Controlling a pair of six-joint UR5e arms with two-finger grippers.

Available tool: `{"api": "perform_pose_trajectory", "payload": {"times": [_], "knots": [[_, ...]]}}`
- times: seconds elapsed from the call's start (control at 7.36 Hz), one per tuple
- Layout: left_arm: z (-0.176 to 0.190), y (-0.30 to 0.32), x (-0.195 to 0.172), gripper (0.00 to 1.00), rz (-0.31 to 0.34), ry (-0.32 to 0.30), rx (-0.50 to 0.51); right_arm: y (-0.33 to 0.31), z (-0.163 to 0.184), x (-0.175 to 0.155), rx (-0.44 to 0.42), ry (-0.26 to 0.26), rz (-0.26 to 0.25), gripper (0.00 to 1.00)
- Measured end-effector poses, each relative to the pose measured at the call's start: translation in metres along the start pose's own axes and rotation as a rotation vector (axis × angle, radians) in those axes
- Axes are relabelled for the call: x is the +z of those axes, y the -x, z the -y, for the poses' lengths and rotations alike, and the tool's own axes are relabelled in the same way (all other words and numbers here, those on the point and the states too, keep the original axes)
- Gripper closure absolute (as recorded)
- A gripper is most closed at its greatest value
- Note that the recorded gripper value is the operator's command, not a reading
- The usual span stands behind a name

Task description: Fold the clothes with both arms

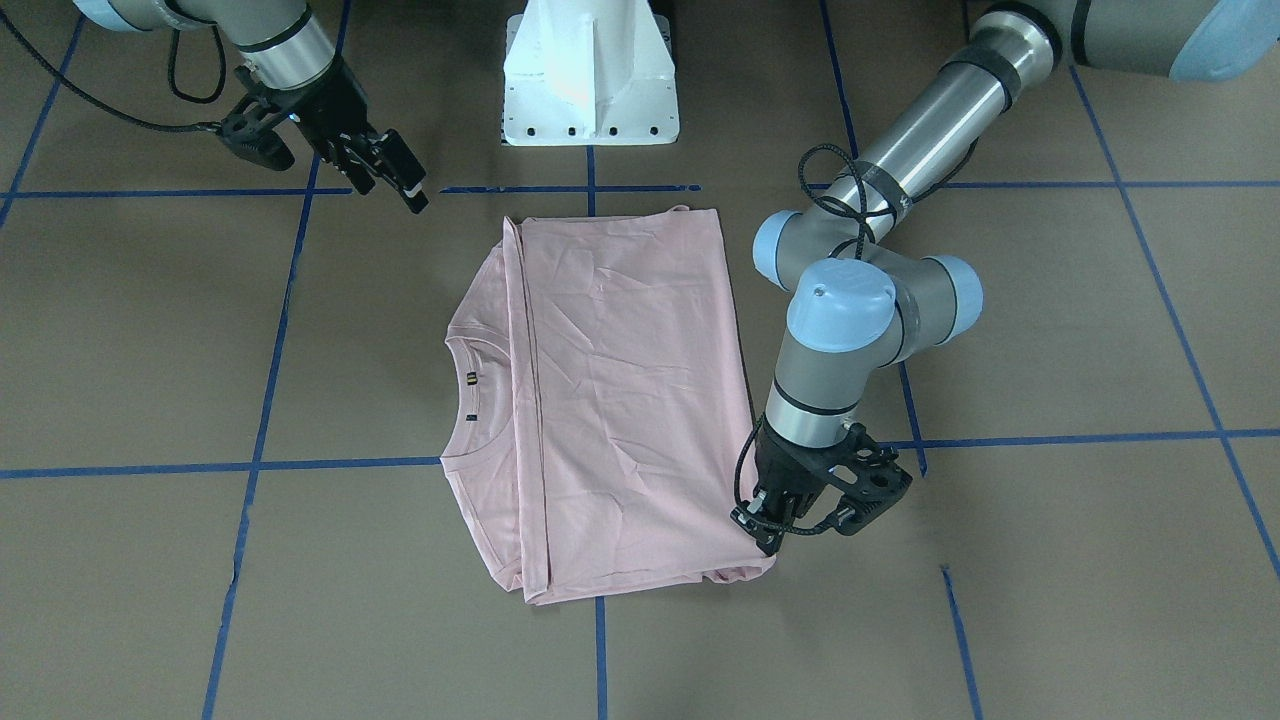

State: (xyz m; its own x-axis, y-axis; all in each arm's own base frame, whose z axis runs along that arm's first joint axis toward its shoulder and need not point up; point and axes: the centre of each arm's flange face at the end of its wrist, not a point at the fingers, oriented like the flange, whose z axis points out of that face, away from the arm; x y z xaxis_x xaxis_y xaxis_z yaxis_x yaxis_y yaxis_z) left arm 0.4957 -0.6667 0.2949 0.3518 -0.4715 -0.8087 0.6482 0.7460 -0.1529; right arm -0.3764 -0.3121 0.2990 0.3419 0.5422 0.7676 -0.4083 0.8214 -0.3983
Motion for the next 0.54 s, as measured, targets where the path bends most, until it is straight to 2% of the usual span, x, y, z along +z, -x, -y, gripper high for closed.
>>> {"api": "perform_pose_trajectory", "payload": {"times": [0.27,0.54], "knots": [[0.015,0.006,-0.008,0.64,-0.011,-0.005,0.032,0.008,-0.002,0.006,-0.003,-0.014,0.01,0.0],[0.011,0.042,-0.041,0.63,-0.054,0.069,0.045,0.031,-0.011,0.037,0.006,-0.025,0.006,0.0]]}}
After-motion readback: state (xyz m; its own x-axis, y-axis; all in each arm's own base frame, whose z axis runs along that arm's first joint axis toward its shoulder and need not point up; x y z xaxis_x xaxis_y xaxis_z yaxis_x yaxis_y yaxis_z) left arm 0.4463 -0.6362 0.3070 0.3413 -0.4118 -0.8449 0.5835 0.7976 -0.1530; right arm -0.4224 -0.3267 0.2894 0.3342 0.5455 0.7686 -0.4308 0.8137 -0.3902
